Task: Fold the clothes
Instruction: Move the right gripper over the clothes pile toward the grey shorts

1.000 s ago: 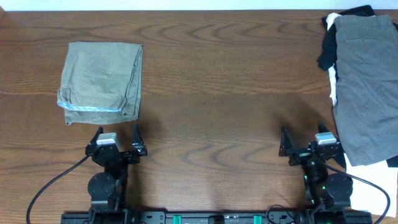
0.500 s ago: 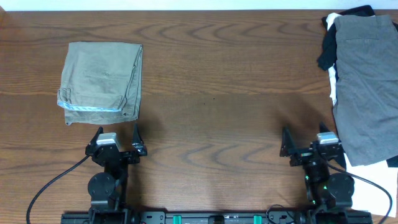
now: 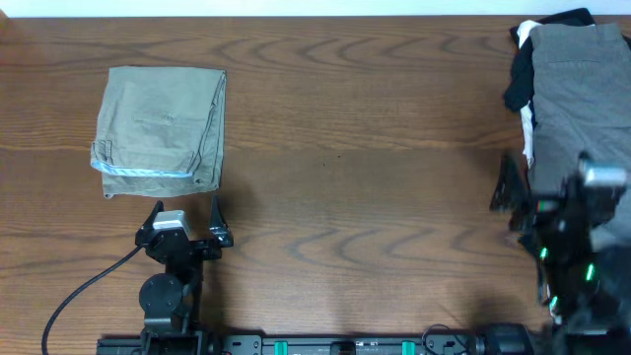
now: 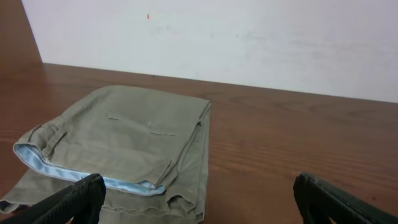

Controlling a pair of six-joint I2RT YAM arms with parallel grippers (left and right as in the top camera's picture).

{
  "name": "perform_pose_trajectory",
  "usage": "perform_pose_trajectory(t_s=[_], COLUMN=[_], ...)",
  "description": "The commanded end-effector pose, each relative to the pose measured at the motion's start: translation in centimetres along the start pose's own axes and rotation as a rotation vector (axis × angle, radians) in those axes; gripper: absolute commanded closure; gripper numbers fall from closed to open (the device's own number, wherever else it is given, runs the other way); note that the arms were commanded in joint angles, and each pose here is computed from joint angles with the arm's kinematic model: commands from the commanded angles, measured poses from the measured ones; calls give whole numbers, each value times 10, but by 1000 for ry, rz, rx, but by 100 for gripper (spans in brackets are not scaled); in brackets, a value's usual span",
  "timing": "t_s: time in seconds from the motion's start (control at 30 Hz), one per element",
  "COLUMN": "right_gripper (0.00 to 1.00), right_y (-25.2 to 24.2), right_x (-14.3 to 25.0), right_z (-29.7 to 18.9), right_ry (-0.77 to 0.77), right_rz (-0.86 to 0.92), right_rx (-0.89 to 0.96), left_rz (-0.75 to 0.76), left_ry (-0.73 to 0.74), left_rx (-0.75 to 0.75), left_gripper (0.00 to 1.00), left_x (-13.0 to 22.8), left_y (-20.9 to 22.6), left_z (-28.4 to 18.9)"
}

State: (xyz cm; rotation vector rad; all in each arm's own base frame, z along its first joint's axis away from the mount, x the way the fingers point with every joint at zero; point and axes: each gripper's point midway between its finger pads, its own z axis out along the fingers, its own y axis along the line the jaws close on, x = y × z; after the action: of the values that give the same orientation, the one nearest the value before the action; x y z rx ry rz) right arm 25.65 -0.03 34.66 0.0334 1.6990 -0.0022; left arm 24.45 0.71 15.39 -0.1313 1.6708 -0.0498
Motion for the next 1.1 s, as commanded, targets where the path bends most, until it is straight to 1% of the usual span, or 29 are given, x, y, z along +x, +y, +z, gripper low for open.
perform_pose_trajectory(t_s=[0.0, 0.23, 0.33, 0.43, 0.57, 0.63, 0.7, 0.77, 0.87, 0.9, 0.93, 0.97, 1.0, 1.07], right_gripper=[1, 1, 1, 1, 1, 1, 1, 1, 1, 10, 18, 22, 25, 26], right_y=[-11, -54, -82, -109, -157, -180, -192, -197, -184, -175, -169, -166, -167, -170], right_x=[-21, -46, -51, -46, -16, 7, 21, 42, 73, 82, 89, 97, 104, 117], right_z=[32, 108, 149, 189, 230, 253, 269, 287, 309, 318, 324, 331, 336, 346], right_ry=[110, 371, 437, 491, 581, 602, 600, 613, 638, 633, 631, 631, 629, 627], right_rz=[-78, -168, -186, -252, -306, -300, -293, -284, -252, -222, -202, -188, -170, -152], right_rx=[78, 260, 344, 390, 475, 503, 516, 498, 379, 319, 280, 257, 261, 275], left_rz=[16, 16, 16, 16, 16, 16, 16, 16, 16, 16, 16, 16, 16, 16], left_ry=[49, 49, 49, 49, 49, 49, 49, 49, 49, 49, 49, 49, 49, 49], left_rx=[-7, -7, -7, -7, -7, -7, -7, -7, -7, -7, -7, -7, -7, -7], left_gripper=[2, 2, 2, 2, 2, 2, 2, 2, 2, 2, 2, 2, 2, 2], left_x=[17, 17, 17, 17, 17, 17, 17, 17, 17, 17, 17, 17, 17, 17], left_y=[2, 2, 2, 2, 2, 2, 2, 2, 2, 2, 2, 2, 2, 2], left_z=[1, 1, 1, 1, 1, 1, 1, 1, 1, 1, 1, 1, 1, 1])
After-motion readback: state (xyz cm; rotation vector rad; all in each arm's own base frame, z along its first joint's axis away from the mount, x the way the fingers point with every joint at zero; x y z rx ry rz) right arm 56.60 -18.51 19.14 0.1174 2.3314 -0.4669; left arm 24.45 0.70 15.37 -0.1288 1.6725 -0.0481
